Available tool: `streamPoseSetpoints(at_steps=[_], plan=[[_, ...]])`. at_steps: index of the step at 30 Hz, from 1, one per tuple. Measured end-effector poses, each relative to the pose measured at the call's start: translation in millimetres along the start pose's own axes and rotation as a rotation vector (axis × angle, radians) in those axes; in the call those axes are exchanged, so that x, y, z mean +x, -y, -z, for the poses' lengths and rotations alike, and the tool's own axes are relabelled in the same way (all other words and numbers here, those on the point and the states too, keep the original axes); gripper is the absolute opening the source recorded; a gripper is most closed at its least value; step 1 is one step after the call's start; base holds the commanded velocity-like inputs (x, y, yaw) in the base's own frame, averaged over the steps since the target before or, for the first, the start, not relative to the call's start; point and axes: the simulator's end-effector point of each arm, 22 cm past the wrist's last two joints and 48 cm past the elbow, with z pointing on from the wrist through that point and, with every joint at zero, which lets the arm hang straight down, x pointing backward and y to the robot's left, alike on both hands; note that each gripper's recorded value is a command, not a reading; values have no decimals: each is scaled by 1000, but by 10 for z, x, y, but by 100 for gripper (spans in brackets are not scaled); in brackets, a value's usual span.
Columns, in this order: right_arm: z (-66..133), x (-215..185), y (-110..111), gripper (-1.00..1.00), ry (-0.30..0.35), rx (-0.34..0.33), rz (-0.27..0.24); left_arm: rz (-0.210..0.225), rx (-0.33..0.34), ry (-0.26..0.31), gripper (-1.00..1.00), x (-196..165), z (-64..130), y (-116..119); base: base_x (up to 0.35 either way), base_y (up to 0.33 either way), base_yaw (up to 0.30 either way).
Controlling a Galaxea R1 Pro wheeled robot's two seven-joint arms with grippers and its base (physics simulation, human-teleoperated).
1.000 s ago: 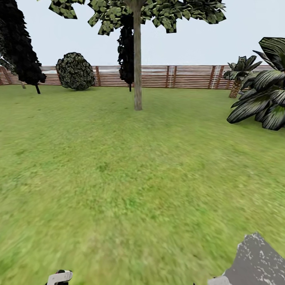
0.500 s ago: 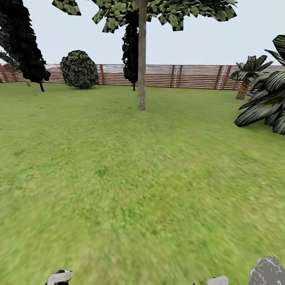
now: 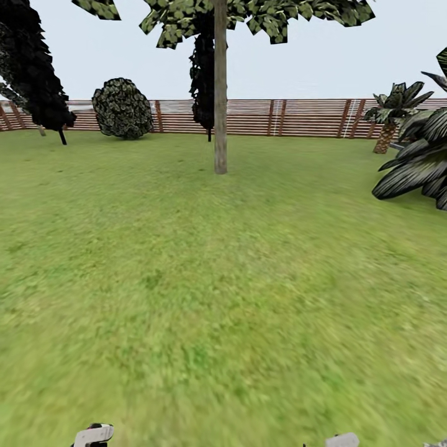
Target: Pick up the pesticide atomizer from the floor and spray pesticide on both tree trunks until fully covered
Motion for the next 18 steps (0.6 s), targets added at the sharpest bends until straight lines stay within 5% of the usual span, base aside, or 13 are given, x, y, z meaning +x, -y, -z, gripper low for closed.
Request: streamPoseSetpoints(at_steps=[18], plan=[[0,0,0,100,0,0,0,0,0,0,-100,0,0,0,338,-79,0]])
